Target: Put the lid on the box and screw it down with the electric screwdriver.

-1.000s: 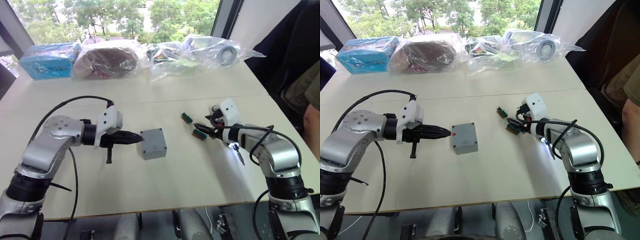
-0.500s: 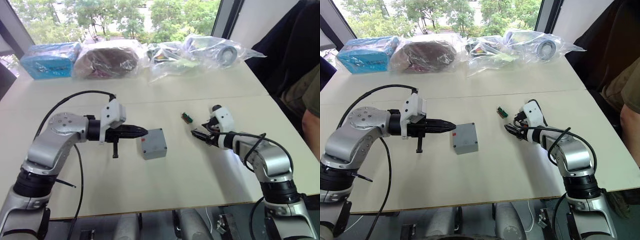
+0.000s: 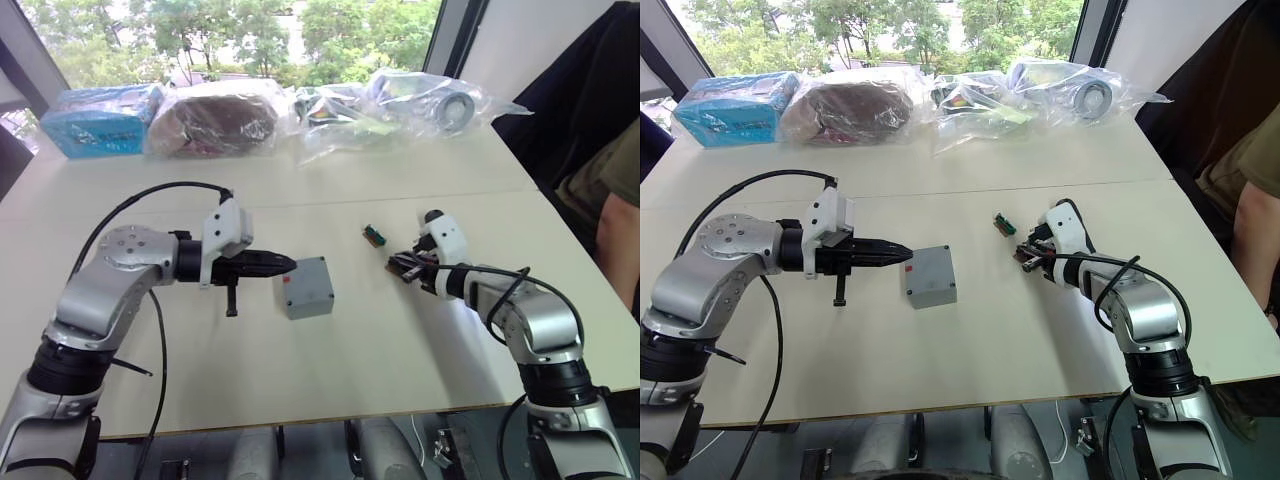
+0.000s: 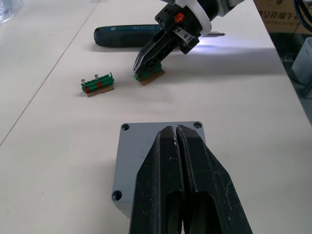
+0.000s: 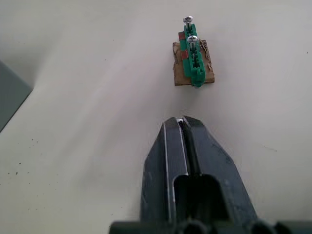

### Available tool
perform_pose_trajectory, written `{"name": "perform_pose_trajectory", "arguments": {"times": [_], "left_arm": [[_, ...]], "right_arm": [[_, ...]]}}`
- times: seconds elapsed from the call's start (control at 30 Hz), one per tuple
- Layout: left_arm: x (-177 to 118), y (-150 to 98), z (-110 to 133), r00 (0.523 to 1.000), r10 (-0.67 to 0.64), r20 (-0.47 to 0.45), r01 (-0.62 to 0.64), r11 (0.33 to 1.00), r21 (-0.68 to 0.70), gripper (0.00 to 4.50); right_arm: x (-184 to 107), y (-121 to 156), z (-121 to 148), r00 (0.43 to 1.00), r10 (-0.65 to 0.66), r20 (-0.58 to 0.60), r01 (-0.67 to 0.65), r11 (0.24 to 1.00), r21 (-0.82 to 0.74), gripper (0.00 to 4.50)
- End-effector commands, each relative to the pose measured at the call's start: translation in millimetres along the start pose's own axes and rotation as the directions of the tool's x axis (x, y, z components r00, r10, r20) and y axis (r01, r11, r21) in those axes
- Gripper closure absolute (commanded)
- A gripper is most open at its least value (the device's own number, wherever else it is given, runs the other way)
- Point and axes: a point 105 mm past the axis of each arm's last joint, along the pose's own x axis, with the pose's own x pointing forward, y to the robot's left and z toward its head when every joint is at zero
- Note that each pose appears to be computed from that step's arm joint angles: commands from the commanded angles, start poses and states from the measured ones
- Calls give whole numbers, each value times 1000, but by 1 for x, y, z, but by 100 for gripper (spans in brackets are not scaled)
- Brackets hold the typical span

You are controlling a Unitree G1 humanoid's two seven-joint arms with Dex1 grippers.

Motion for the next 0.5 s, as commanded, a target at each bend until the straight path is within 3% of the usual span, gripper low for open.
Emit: {"name": "perform_pose_trajectory", "arguments": {"times": [0.03, 0.23, 0.33, 0.5], "left_arm": [[-2, 0, 10, 1000, 6, 11, -7, 999, 41, 450], [-6, 1, 5, 1000, 25, -7, -25, 999, 26, 450], [-12, 4, -2, 998, 53, -31, -53, 999, 11, 450], [-21, 12, -16, 991, 105, -84, -106, 994, 0, 450]], "right_arm": [[-1, 2, 9, 999, 8, 31, -7, 1000, -21, 444], [-8, -3, 26, 998, -9, 68, 12, 999, -48, 444], [-17, 0, 51, 992, 8, 122, 3, 996, -89, 444], [-22, 34, 90, 971, 165, 172, -137, 977, -165, 444]]}}
